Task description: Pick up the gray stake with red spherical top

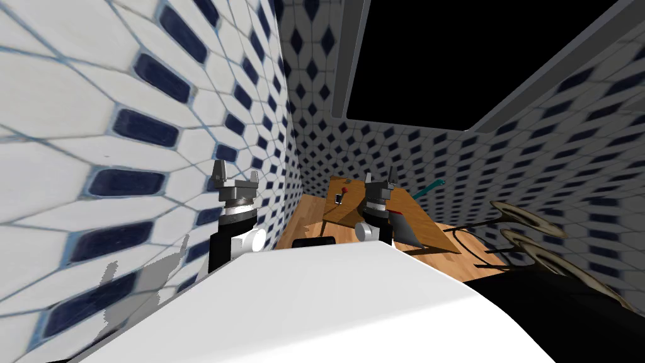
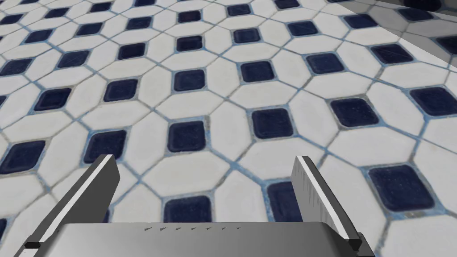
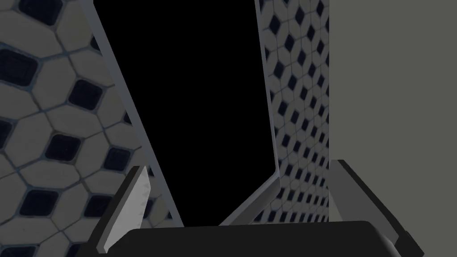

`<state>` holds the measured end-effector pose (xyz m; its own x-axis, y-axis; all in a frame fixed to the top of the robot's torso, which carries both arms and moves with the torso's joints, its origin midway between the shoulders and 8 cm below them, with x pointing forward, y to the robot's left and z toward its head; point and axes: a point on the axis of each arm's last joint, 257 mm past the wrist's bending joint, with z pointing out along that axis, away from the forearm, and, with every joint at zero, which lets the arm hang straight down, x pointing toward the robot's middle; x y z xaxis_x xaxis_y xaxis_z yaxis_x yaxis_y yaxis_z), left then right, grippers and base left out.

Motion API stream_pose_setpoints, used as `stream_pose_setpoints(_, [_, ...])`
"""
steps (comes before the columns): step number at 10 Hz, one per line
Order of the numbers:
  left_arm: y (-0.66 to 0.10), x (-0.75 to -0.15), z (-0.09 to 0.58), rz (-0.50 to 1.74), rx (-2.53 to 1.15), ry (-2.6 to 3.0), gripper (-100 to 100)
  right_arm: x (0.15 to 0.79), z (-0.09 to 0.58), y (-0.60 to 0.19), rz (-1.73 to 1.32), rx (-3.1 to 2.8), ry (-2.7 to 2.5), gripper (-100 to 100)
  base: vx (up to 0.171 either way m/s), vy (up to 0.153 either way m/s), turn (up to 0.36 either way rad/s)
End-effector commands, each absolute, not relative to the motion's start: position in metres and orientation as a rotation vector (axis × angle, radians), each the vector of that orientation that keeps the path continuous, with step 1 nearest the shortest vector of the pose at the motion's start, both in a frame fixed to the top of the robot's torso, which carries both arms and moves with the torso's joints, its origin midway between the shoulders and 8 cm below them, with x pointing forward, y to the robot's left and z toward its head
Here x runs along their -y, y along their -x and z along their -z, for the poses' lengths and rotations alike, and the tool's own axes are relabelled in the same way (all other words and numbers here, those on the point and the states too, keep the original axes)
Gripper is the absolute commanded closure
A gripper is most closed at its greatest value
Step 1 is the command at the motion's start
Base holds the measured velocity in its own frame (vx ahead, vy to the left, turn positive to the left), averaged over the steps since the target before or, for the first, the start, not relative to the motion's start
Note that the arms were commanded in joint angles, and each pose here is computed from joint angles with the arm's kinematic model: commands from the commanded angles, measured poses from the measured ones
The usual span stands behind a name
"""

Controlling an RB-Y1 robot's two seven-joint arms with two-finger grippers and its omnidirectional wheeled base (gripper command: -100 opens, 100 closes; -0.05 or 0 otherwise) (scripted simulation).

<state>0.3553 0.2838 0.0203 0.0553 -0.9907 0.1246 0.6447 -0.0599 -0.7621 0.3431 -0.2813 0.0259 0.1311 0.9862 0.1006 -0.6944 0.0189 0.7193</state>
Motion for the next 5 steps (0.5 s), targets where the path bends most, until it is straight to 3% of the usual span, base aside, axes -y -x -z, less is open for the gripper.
stream_pose_setpoints(1, [-0.355,-0.284,-0.020,1.461,-0.570,0.790,0,0.280,-0.019,-0.348,-1.412,-0.529,-0.731,-100,-0.082,-0.001,0.071])
stream_pose_setpoints(5, [-0.355,-0.284,-0.020,1.461,-0.570,0.790,0,0.281,0.008,-0.364,-1.477,-0.581,-0.767,-100,-0.119,-0.033,0.099])
